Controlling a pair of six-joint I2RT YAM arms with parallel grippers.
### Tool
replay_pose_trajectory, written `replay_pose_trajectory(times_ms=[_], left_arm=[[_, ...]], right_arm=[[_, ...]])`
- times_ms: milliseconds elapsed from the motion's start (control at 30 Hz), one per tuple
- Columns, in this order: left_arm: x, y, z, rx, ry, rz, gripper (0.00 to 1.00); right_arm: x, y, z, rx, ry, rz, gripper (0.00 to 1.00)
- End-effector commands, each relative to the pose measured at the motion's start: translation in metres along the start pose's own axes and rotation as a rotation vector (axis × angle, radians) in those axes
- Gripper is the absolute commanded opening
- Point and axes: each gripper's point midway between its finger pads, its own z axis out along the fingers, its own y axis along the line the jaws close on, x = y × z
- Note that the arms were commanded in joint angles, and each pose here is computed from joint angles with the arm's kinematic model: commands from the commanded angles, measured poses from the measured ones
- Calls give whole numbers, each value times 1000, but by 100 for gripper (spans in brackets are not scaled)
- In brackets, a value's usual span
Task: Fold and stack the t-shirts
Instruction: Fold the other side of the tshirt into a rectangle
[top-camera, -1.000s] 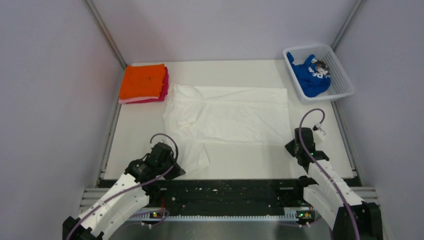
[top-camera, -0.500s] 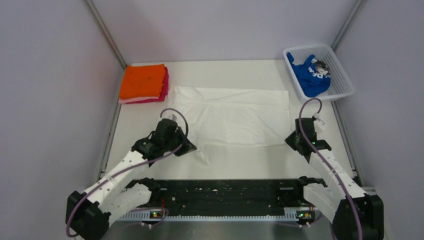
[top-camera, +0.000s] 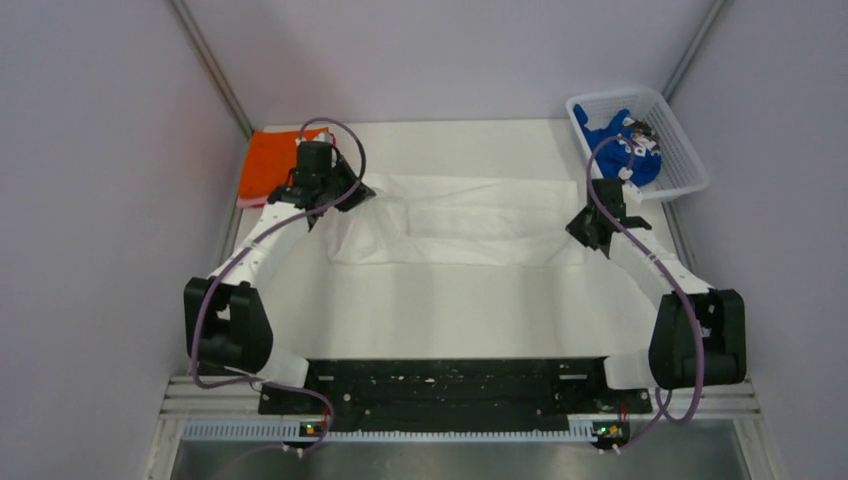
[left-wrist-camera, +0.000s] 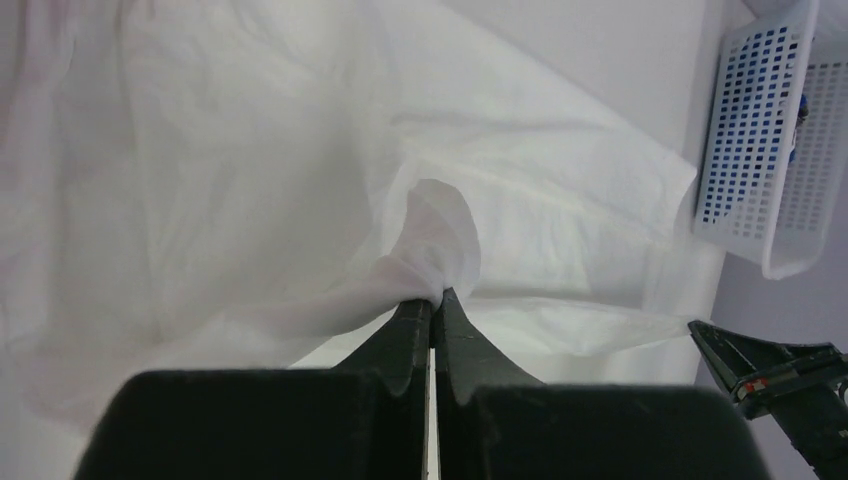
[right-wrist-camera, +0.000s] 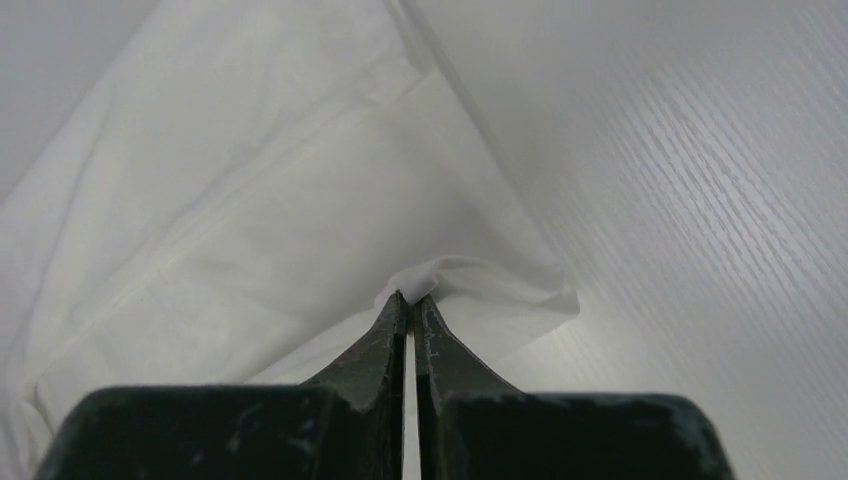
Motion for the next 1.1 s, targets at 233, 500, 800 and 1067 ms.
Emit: replay_pose_trajectory(times_ms=[233,500,800,1067], left_arm=[[-82,-20,41,102,-91,116,0],[-97,-13,83,109,-39,116,2],[-118,23,113,-88,11,86,96],[-59,-6,90,27,77,38,99]], right_arm=[[-67,42,35,-54,-108,-10,0],[-76,50,66,-41,-93,-8,0],[-97,59,81,-17,-108,-16,98],[-71,129,87,-265,-79,-238,99]])
